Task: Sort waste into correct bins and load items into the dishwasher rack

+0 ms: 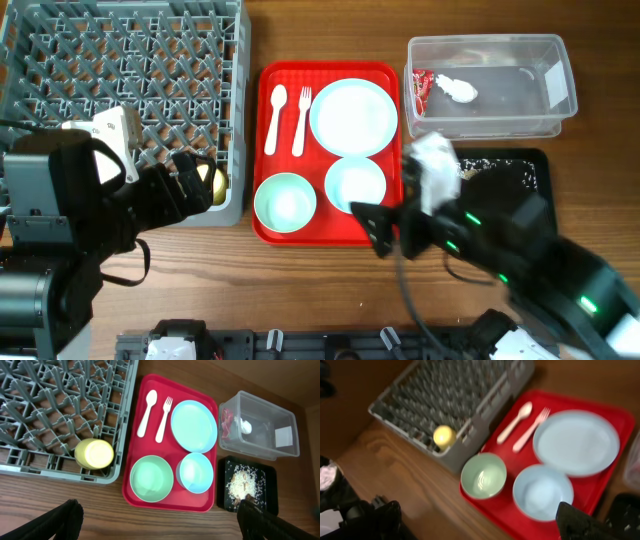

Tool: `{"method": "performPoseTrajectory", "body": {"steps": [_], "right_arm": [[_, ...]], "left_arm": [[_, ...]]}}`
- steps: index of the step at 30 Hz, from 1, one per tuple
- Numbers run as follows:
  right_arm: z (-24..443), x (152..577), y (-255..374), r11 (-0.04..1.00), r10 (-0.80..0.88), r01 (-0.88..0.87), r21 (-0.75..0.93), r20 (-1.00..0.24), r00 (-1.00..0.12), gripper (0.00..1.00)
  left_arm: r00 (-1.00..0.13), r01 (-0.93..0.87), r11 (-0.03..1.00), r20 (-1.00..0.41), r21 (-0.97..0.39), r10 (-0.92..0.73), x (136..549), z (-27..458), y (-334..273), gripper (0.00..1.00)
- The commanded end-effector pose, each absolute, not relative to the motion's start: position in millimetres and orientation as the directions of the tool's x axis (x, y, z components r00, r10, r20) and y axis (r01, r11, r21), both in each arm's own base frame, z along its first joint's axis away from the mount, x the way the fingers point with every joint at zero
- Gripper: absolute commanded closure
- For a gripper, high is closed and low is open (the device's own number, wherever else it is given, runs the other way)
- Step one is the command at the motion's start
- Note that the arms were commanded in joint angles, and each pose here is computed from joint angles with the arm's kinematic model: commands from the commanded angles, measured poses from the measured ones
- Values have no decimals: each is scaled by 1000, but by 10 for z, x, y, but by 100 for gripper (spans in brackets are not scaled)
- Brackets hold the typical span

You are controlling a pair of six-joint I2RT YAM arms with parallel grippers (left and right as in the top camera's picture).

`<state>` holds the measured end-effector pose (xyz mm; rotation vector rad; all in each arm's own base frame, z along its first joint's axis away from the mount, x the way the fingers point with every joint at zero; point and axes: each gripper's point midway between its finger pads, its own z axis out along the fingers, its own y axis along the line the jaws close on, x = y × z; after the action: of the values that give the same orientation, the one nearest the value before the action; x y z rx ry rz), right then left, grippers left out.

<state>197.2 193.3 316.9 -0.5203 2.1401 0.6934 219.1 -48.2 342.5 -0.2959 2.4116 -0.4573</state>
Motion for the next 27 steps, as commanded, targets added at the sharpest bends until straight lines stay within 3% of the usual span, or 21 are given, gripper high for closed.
{"method": "performPoseTrajectory", "body": {"steps": [1,6,10,18,27], "right_arm": [[3646,1860,1500,810,-107,-573,126,-928,-356,0],[3914,1715,1067,862,-134,-506,-27,-975,-176,0],[3805,1729,874,893,-196,-439,-103,-965,-171,0],[3253,2028,836,924,-162,-378,-66,-960,-228,0],[2546,2093,772,932,-83,-361,-40,-991,-105,0]], "left_arm": [[-758,-67,915,-576,-399,-306,2184,3461,-509,0],[-758,-67,915,-576,-399,-306,2184,3461,-509,0],[-758,-67,915,-576,-399,-306,2184,3461,-509,0],[-758,-67,915,-576,-399,-306,2184,3461,-509,0],[-758,-67,915,-576,-399,-306,2184,3461,-509,0]]}}
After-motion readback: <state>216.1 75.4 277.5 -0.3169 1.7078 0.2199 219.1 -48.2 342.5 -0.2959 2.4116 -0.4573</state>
